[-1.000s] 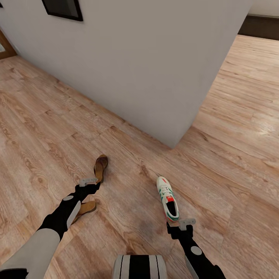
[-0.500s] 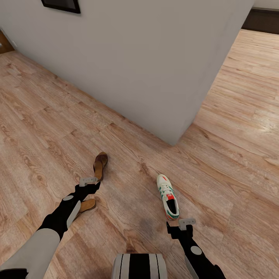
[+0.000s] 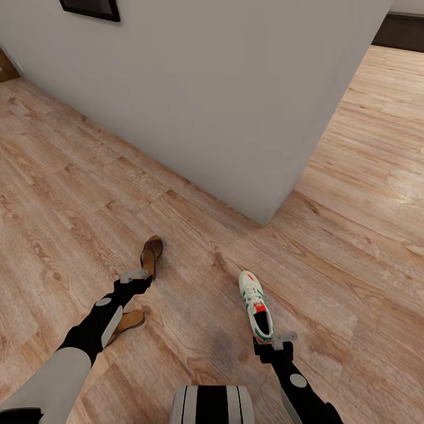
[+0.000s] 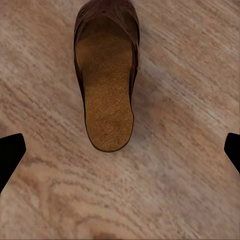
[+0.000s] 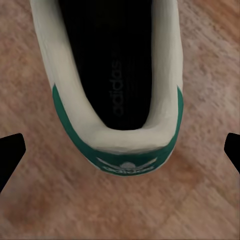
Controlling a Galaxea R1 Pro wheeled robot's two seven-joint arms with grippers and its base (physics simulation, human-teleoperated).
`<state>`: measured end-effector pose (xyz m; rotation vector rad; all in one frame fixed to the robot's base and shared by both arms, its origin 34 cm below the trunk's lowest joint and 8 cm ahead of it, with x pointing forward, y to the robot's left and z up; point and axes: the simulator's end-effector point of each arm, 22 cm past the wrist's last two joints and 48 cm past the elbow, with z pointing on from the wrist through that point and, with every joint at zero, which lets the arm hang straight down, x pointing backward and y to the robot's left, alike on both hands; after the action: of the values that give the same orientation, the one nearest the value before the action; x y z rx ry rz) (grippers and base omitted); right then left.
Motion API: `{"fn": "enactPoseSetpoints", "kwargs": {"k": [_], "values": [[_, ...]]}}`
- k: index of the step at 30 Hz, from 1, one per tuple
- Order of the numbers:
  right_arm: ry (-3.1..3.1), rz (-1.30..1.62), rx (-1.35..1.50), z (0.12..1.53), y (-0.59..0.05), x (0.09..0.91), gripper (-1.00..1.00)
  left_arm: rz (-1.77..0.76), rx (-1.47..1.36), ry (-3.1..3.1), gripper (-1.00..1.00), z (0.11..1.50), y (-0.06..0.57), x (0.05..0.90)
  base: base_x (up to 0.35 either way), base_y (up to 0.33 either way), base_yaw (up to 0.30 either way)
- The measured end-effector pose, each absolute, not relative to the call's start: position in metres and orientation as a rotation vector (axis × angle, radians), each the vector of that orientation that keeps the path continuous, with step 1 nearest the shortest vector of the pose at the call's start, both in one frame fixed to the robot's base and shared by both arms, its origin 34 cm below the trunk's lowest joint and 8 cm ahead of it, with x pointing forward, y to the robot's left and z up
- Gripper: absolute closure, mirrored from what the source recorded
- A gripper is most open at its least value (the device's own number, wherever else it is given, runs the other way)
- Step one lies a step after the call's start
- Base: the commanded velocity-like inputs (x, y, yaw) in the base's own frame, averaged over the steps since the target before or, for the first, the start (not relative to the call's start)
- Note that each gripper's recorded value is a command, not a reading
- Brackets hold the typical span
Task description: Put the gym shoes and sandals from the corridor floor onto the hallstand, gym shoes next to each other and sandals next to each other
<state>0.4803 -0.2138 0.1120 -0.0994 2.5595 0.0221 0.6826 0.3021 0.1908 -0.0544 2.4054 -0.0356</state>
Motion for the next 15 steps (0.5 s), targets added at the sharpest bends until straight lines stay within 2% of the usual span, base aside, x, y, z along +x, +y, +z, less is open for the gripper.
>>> {"fn": "enactPoseSetpoints", "kwargs": {"k": [15], "values": [[2.560,0.023,-0.100,0.112,-0.213,0.480,-1.00,-0.039,-0.048,2.355,-1.00,0.206,0.300,0.698,0.009,0.000,0.000]]}}
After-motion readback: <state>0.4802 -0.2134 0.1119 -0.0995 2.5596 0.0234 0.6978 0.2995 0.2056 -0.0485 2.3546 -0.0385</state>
